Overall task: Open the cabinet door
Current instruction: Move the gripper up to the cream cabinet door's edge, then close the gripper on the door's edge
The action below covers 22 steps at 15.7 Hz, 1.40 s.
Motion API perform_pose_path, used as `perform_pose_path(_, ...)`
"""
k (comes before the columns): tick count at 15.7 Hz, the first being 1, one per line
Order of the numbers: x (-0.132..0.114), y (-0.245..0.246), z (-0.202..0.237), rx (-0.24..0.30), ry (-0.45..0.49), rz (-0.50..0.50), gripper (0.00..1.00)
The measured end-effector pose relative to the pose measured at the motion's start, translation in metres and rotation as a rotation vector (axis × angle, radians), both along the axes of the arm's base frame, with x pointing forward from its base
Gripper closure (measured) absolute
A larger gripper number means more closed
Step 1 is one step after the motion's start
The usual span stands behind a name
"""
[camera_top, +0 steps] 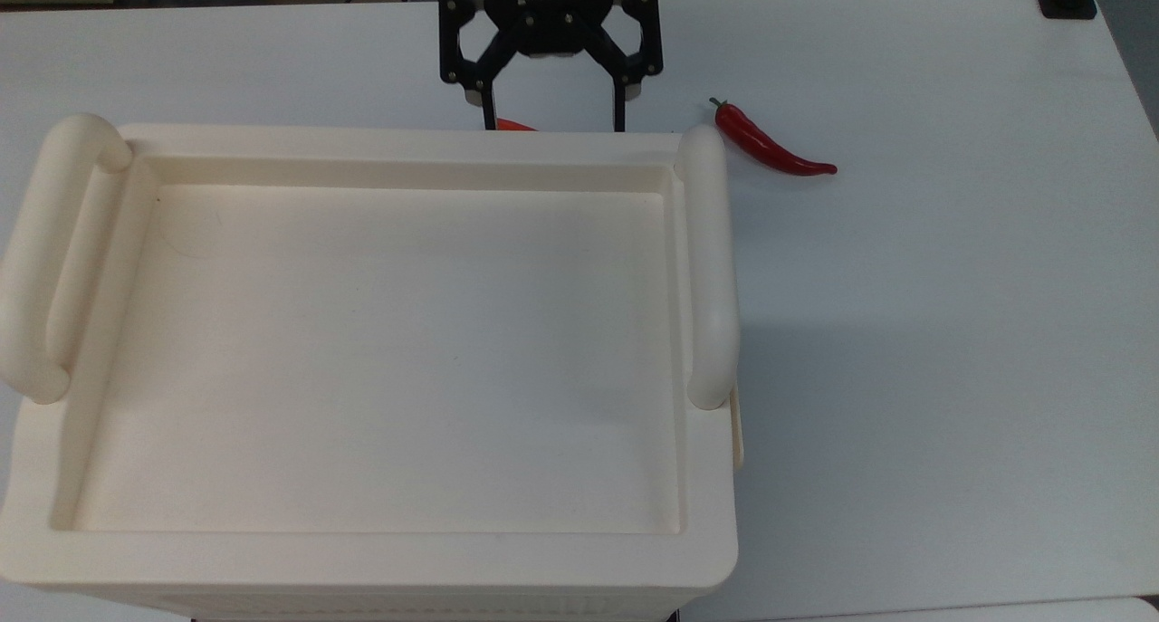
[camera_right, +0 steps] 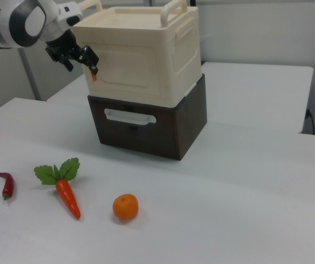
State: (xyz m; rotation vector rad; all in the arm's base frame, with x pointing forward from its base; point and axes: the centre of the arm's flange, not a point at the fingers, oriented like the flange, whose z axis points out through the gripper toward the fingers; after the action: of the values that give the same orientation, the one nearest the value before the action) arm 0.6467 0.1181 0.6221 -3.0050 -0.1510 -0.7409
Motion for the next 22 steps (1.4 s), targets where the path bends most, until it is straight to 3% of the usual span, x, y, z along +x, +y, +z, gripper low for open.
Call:
perform_pose_path(9,0.026,0.026,-0.026,-0.028,-0.117,0.045,0.00)
perform_pose_path(12,0.027,0.035,-0.031,-0.036,-0.116,0.058,0.08)
perform_pose_path(15,0.027,0.035,-0.029,-0.046,-0.121,0.060,0.38)
perform_pose_path(22,0.031,0.036,-0.029,-0.071,-0.157,0.066,0.42)
